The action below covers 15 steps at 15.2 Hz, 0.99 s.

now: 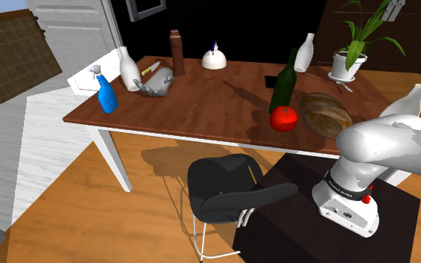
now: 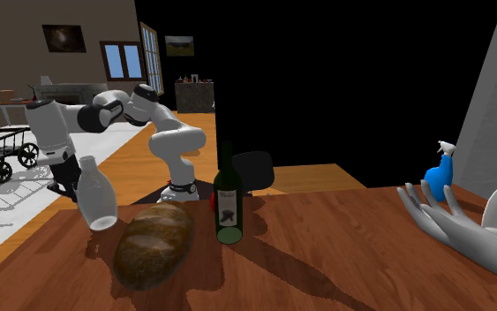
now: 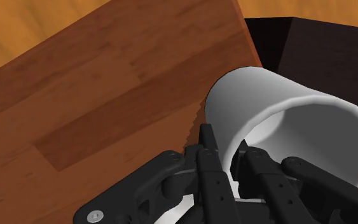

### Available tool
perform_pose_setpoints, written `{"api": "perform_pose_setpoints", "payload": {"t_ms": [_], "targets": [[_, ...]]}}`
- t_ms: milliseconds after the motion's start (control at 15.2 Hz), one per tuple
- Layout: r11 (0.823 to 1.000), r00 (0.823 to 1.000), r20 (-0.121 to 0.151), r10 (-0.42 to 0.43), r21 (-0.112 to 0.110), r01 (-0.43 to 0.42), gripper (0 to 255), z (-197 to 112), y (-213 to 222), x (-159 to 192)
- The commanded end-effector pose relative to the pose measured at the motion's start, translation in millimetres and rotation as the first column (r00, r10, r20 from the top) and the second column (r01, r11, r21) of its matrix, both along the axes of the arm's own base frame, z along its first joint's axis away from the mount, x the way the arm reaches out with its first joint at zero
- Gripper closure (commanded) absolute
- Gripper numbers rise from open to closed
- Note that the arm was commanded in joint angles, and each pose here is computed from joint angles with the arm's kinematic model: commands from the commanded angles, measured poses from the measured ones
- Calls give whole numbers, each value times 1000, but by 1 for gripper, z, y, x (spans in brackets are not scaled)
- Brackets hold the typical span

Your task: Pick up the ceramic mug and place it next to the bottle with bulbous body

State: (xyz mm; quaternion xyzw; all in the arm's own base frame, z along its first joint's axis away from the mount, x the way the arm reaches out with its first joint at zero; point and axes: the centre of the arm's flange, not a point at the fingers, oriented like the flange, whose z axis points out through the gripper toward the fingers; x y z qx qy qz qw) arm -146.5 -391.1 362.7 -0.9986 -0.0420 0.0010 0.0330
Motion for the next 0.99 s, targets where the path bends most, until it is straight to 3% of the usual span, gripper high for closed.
{"api": "perform_pose_setpoints", "payload": {"t_ms": [0, 330, 396, 726, 924], "targets": [[1000, 1000, 0, 0, 0, 0, 255, -2, 0, 0], [1000, 1000, 0, 0, 0, 0, 255, -2, 0, 0], [1000, 1000, 0, 0, 0, 0, 0, -2, 0, 0], [1000, 1000, 0, 0, 0, 0, 0, -2, 0, 0], [1000, 1000, 0, 0, 0, 0, 0, 37, -2, 0]]}}
